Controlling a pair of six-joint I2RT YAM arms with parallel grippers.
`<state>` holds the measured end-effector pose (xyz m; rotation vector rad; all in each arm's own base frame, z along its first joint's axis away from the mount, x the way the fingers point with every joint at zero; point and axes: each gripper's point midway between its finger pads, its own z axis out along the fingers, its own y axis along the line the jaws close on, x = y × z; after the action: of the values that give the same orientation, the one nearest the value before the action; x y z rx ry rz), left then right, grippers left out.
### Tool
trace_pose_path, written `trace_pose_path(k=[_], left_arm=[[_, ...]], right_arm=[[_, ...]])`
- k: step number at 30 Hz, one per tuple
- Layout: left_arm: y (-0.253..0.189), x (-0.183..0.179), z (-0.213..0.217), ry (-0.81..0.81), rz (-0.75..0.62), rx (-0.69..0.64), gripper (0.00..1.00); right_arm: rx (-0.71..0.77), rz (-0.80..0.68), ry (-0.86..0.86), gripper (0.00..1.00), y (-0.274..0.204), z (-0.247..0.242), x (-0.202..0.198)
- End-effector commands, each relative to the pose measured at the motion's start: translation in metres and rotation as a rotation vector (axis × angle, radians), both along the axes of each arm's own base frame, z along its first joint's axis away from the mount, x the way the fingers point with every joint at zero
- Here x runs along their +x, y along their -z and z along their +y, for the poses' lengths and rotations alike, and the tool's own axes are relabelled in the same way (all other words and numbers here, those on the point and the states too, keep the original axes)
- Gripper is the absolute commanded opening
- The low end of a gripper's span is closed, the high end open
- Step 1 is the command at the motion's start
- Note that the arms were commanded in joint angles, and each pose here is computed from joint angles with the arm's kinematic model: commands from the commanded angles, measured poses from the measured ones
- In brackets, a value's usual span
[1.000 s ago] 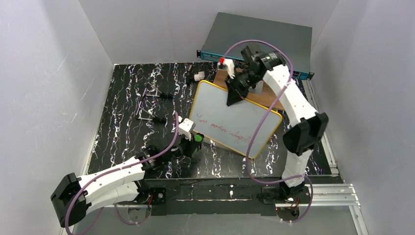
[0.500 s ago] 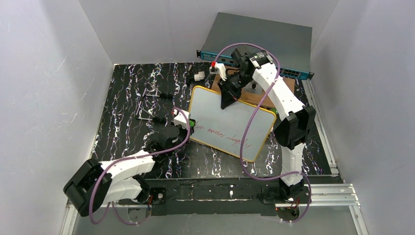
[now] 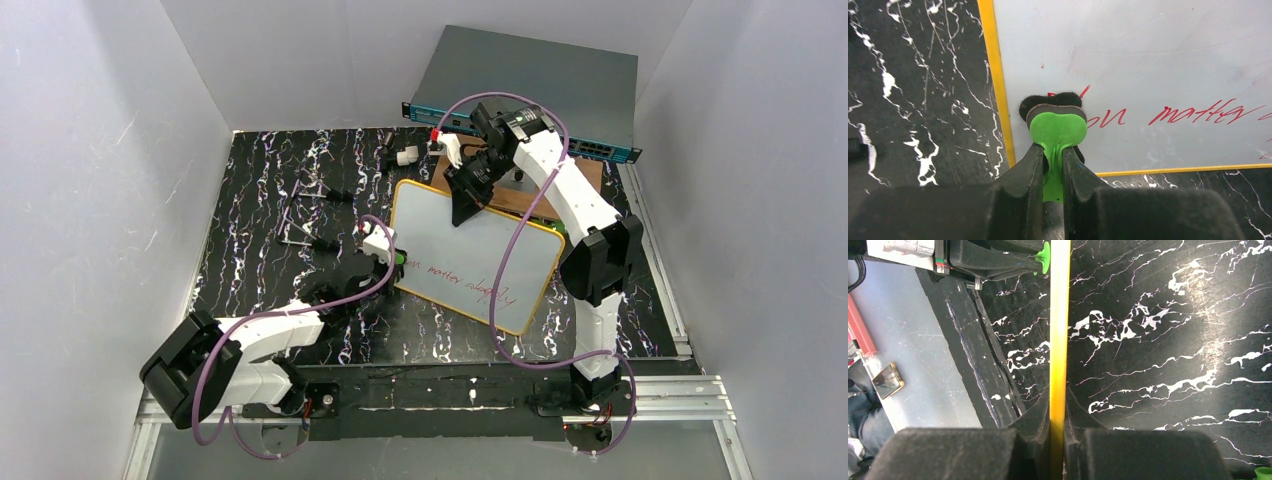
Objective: Erase the whiteboard
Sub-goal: Erase the center of the board with the whiteboard.
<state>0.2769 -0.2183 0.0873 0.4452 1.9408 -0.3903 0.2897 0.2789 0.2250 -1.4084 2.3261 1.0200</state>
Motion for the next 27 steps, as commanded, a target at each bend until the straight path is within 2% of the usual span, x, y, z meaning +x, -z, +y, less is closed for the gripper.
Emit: trace_pose_path(k=[1,8,20,24,27], left_arm=[[0.021,-0.016,0.004,-0.009,0.109,-0.019,0.00],[0.032,-0.031,0.005,0.005,0.172,-0.046,0.00],[-0.047,0.014,-0.010,0.008,-0.003,-0.004,0.00],[-0.060,0.024,-0.007,-0.004,-0.025,0.009,0.00],[-0.053,0.024,-0.002,-0.008,-0.005,0.032,0.00]], right_arm=[[0.105,0.006,-0.051,0.01,-0.027,0.017,-0.022],[0.094,0.012,-0.063,0.01,-0.023,0.020,-0.025],[0.078,0.006,-0.082,0.01,-0.020,0.024,-0.032],[0.073,0.004,-0.083,0.01,-0.019,0.023,-0.033],[0.071,0.000,-0.081,0.01,-0.019,0.022,-0.033]])
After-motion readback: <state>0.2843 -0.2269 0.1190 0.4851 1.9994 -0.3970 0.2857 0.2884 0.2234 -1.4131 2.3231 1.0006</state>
